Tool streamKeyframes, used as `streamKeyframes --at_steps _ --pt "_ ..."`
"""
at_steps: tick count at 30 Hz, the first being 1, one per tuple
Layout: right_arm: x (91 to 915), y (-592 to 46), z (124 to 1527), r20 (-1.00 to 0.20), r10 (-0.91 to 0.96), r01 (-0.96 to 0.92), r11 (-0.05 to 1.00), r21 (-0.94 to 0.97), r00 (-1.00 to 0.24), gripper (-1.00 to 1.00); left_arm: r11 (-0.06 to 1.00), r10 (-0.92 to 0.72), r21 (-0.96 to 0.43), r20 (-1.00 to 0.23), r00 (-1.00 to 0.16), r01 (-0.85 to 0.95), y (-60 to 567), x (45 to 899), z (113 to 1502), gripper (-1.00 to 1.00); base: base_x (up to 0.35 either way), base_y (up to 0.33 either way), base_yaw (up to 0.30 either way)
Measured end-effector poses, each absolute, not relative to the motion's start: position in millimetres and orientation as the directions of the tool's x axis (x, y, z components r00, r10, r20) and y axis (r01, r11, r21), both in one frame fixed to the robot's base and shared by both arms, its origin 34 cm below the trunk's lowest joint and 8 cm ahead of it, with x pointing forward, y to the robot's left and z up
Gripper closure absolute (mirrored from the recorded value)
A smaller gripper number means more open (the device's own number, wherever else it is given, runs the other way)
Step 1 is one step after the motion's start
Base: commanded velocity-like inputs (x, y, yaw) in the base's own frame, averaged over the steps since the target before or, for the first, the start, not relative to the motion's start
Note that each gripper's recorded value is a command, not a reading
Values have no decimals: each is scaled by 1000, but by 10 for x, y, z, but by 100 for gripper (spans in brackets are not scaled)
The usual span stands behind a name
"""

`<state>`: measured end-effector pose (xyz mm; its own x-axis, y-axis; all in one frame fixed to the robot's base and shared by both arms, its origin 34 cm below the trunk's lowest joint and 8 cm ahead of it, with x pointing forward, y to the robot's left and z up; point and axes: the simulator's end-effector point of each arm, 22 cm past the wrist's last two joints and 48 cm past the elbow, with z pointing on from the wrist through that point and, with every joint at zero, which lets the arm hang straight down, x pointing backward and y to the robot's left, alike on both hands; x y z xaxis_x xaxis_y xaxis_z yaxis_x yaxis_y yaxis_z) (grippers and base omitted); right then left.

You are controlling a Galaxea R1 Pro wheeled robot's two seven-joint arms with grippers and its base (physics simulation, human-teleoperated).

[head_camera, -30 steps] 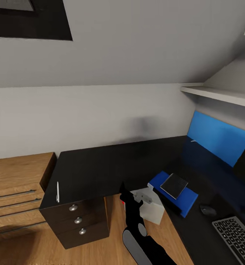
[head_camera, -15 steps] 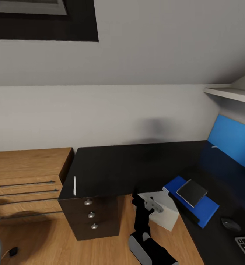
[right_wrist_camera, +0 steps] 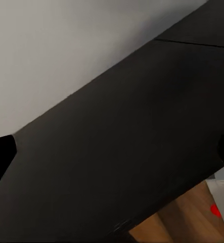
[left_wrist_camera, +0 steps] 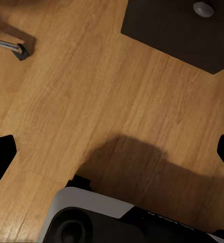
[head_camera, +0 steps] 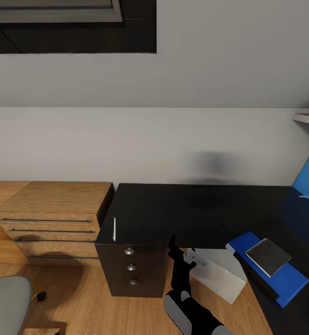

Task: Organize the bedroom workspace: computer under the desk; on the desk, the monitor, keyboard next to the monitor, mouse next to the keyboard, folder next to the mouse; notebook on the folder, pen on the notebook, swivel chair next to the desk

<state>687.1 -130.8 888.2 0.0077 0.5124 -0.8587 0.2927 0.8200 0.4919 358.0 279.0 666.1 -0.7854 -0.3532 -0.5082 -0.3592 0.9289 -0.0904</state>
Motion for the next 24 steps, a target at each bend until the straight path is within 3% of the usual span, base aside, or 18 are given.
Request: streamKeyframes --at_steps 24 --pt "7009 -1478 8711 -908 417 294 874 387 -43 -100 929 -351 -77 -495 -795 -362 2815 3501 6608 -100 0 0 290"
